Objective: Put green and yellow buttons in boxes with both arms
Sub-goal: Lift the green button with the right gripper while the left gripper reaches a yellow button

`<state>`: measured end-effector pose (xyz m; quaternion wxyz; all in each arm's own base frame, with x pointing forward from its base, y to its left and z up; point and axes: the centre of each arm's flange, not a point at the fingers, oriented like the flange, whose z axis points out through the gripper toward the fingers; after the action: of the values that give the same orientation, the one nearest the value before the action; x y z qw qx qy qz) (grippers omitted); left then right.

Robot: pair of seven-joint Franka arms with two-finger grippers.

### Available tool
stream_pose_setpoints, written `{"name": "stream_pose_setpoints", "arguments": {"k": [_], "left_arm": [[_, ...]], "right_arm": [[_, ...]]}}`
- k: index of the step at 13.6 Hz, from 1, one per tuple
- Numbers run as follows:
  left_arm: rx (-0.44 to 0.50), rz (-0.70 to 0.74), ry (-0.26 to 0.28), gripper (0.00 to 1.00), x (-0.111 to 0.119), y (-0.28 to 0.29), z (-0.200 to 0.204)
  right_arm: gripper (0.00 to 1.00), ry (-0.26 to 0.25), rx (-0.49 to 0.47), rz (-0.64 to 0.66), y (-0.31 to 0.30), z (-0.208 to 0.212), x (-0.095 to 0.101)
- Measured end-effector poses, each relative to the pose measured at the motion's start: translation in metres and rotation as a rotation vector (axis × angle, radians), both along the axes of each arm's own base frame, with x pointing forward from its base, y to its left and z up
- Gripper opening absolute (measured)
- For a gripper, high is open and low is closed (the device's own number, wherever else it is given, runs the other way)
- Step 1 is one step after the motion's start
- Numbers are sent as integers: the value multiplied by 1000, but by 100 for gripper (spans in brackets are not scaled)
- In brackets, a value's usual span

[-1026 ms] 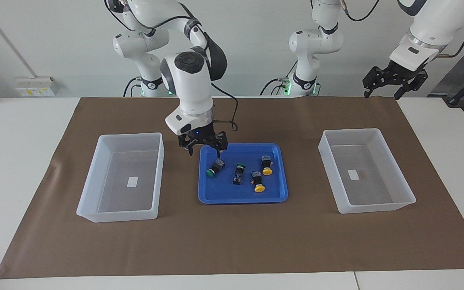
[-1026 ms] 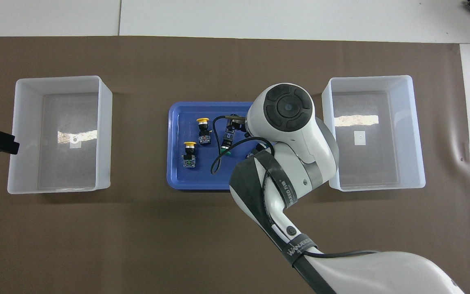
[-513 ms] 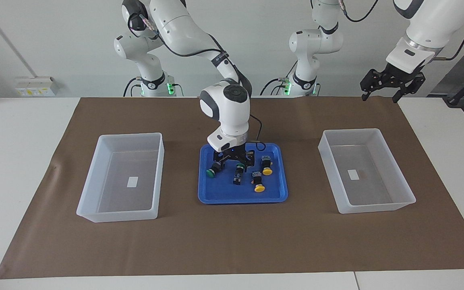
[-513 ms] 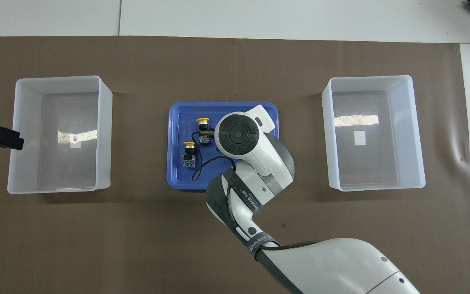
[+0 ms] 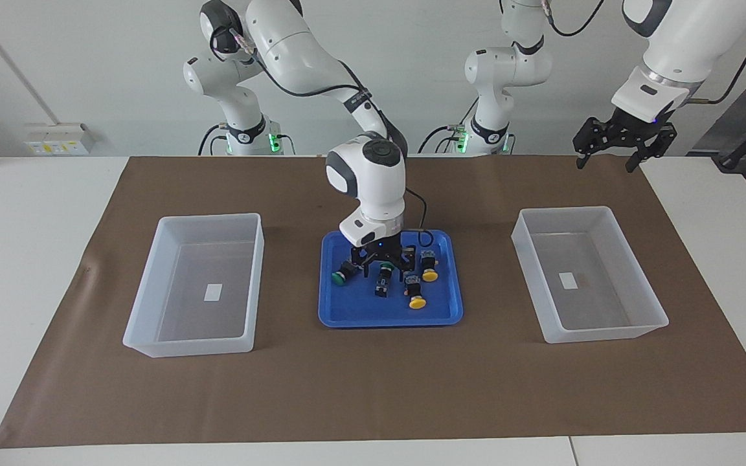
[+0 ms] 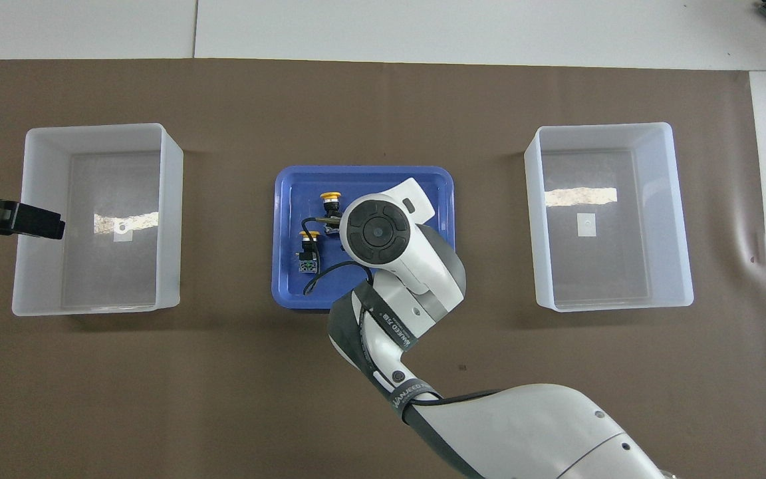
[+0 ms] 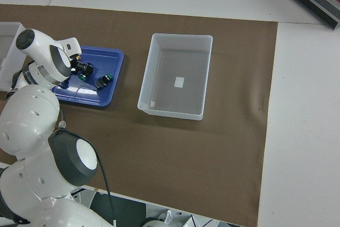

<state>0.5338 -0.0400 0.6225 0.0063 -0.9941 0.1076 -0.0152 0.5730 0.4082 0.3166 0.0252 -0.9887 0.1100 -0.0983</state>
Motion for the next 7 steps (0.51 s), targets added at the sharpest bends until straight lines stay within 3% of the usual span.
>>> {"name": "stream_pose_setpoints", "arguments": {"k": [1,4,5,7], "left_arm": [[-1,-11,-10,100,-2,-6,-6],[-3,-41,-30,100,-6,-23,-24],[-4,-38,-40,100,-5,-29,-31],[-12,-15,-61,100,-4,-47,-50]], "right_arm": [[78,5,-4,-1,-2,-5,-1],[41,1,2,-9,-4,-13,-3],[34,-2,6,-20,-4,-13,-2],[34,-1,2,-28,-5,-8,1]]}}
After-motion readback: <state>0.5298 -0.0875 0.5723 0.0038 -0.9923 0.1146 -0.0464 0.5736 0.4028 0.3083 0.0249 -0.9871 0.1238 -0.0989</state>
